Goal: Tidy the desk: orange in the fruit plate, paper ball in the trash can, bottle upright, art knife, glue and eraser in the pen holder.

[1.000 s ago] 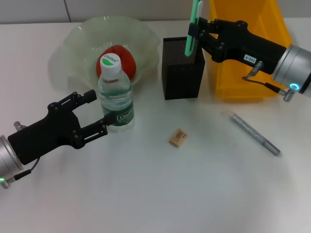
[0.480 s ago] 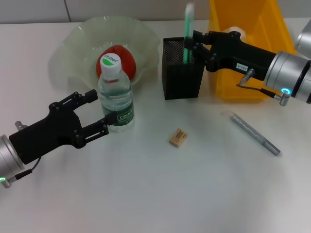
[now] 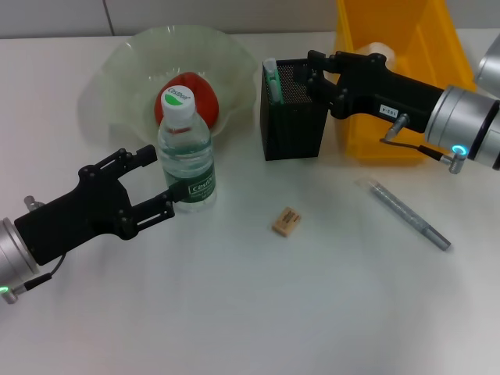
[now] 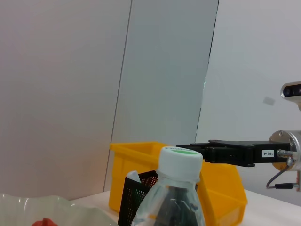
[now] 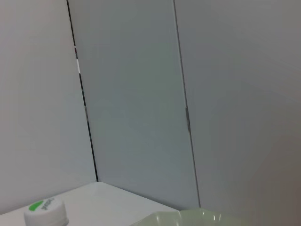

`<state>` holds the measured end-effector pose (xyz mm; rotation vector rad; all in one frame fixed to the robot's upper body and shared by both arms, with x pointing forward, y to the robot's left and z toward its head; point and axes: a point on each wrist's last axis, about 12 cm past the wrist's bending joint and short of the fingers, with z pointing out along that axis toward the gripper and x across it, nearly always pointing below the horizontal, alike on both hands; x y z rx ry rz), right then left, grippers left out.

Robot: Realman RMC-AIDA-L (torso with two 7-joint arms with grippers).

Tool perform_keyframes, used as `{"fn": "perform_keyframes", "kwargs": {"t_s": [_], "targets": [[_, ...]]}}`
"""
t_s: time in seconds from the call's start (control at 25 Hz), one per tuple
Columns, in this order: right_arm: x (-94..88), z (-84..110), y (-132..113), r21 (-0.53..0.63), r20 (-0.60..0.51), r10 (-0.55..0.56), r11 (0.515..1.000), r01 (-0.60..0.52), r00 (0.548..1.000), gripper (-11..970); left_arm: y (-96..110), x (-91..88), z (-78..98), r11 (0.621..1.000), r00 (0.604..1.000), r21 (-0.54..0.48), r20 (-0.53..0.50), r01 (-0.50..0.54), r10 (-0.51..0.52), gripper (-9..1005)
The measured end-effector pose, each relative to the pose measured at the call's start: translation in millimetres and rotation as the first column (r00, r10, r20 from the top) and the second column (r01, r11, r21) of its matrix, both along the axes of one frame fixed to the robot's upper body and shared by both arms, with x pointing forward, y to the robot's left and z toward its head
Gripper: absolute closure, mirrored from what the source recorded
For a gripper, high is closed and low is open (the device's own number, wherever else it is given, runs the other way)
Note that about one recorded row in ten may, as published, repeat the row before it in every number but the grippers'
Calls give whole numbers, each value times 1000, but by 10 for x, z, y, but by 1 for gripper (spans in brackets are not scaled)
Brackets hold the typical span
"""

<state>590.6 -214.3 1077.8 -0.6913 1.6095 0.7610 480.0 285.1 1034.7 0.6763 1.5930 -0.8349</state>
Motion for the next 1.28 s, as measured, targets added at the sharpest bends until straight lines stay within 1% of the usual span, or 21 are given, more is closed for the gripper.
{"fn": "perform_keyframes", "kwargs": {"t_s": [0.08, 0.24, 0.48, 0.76, 1.0, 1.2, 1.28], "targets": [[-7, 5, -3, 6, 1, 3, 1000, -3, 1000, 654, 2, -4, -2, 1000, 1000, 0, -1, -1, 1, 201], [-98, 70, -47, 71, 35, 40, 997, -42, 999, 655, 6, -16, -5, 1000, 1000, -2, -2, -1, 1, 201], [-274, 133, -171, 150, 88, 68, 985, -80, 994, 656, 9, -23, -7, 1000, 1000, -3, -3, -1, 1, 201], [-442, 33, -254, 168, 66, 72, 982, -82, 995, 655, 4, -14, -3, 1000, 1000, -3, -1, 1, -1, 201], [-508, -32, -292, 172, 40, 61, 983, -67, 997, 651, -4, -2, 6, 1000, 1000, -3, 2, 5, -5, 201], [-528, -71, -290, 171, 22, 59, 983, -62, 998, 442, -10, 3, 9, 1000, 1000, -4, 3, 8, -8, 201], [-532, -81, -293, 170, 17, 57, 984, -59, 998, 423, -8, -1, 9, 1000, 1000, -6, 1, 8, -8, 201]]}}
